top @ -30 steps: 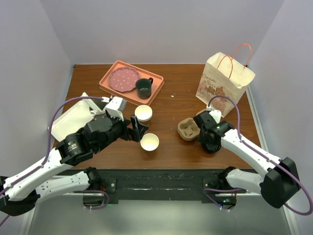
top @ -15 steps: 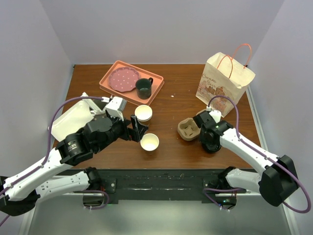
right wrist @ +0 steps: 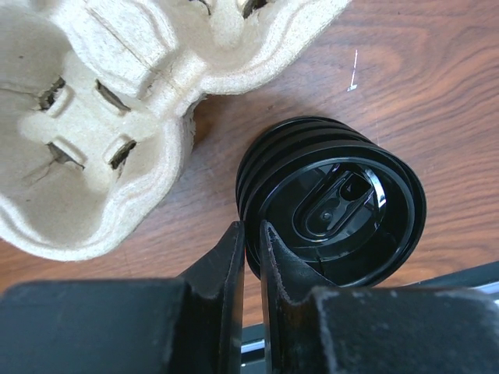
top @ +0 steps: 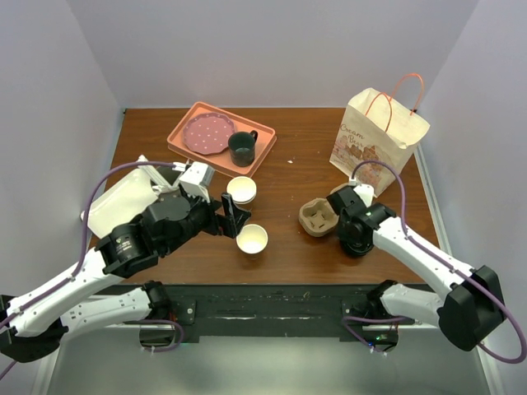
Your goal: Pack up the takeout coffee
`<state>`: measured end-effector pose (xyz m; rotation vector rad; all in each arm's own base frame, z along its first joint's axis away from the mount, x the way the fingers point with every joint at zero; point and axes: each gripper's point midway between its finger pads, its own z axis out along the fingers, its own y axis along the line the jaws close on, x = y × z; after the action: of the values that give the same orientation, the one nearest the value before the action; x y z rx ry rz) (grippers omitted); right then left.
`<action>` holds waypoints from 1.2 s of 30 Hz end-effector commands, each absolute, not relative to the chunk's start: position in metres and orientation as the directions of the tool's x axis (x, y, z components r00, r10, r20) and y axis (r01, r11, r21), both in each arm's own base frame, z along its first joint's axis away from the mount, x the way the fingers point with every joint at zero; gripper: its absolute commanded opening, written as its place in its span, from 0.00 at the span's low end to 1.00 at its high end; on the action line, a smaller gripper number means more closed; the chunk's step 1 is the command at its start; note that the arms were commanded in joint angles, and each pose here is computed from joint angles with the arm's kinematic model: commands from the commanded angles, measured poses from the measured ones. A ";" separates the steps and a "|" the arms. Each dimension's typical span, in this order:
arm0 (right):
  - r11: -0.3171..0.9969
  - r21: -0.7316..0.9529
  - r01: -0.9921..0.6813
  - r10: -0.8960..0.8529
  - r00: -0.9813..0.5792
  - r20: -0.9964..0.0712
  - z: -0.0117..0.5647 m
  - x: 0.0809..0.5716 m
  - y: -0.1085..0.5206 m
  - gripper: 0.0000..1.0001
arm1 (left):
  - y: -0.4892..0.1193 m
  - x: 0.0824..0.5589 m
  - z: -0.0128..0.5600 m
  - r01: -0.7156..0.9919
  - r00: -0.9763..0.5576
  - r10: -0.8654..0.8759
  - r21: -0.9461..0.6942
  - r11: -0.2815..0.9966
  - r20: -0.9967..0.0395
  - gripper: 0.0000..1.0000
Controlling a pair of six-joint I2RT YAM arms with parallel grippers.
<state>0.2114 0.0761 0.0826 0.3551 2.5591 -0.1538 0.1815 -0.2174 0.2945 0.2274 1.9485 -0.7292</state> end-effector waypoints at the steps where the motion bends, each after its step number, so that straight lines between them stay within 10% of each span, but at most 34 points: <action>1: 0.956 -0.010 0.294 0.235 -0.783 -0.576 0.108 0.219 0.075 0.11 | -0.222 0.187 0.302 0.465 -0.451 -0.174 -0.397 0.792 -0.876 0.97; 11: 0.948 0.288 -0.137 0.086 -0.760 -0.644 0.206 0.221 0.146 0.06 | -0.260 0.165 0.295 0.831 -0.147 0.099 -0.069 0.553 -0.984 0.92; 18: 0.579 0.549 -0.603 -0.071 -0.708 -0.703 0.289 0.166 0.223 0.03 | -0.273 0.149 0.301 0.880 0.334 0.212 0.384 0.280 -0.919 0.88; 36: 0.197 0.701 -0.686 -0.223 -0.727 -0.649 0.333 0.088 0.273 0.00 | -0.316 0.127 0.334 0.732 0.680 0.079 0.680 -0.031 -0.729 0.81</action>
<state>0.0997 0.2626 0.3136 -0.7811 2.1170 1.4705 0.1272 -0.3083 0.2866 1.5722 0.9039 -0.6529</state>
